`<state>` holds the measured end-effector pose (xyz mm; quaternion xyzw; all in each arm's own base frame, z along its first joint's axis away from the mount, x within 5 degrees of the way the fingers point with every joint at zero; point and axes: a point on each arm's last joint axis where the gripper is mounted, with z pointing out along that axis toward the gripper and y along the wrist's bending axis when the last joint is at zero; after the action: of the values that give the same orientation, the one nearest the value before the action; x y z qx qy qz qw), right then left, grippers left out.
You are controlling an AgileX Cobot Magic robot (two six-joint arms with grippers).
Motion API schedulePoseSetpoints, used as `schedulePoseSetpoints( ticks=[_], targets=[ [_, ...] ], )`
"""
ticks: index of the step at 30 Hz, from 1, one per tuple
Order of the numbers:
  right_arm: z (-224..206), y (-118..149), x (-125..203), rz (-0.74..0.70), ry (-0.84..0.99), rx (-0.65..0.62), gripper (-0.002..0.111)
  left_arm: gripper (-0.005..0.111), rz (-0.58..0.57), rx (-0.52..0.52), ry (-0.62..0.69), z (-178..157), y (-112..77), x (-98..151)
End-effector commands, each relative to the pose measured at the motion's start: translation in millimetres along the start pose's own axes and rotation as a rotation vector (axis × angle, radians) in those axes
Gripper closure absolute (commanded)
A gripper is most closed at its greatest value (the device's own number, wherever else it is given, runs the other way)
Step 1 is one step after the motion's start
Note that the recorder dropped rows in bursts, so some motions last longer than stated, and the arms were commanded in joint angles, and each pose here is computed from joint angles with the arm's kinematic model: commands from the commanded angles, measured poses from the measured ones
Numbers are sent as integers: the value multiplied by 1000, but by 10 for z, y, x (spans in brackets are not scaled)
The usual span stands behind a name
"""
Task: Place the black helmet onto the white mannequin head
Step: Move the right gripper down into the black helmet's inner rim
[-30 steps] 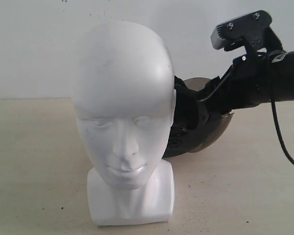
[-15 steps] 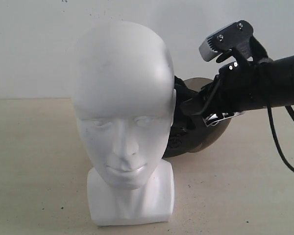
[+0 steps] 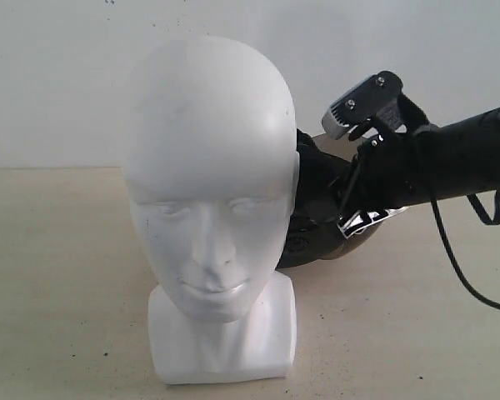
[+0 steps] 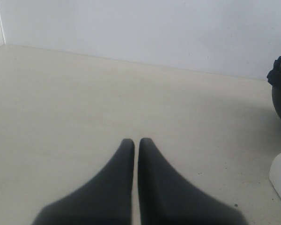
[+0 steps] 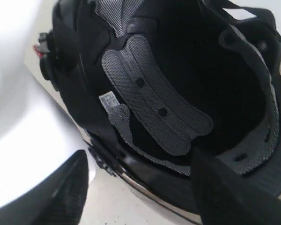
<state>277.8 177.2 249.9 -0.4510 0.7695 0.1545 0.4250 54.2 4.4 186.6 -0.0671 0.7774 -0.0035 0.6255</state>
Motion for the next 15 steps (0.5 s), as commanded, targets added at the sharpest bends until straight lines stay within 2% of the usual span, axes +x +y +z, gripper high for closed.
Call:
schedulePoseSetpoints(
  ticks=[1,5,10,15],
  targets=[
    [49,-108,-24,-5,3,-66,47,102,-6,-3,0,1,2,11],
    [93,-143,-24,-63,21,-143,47,102,-6,-3,0,1,2,11],
    [126,-174,-25,-132,30,-131,24,102,-6,-3,0,1,2,11],
    [207,-179,38,-251,43,-147,23,102,-6,-3,0,1,2,11]
  ],
)
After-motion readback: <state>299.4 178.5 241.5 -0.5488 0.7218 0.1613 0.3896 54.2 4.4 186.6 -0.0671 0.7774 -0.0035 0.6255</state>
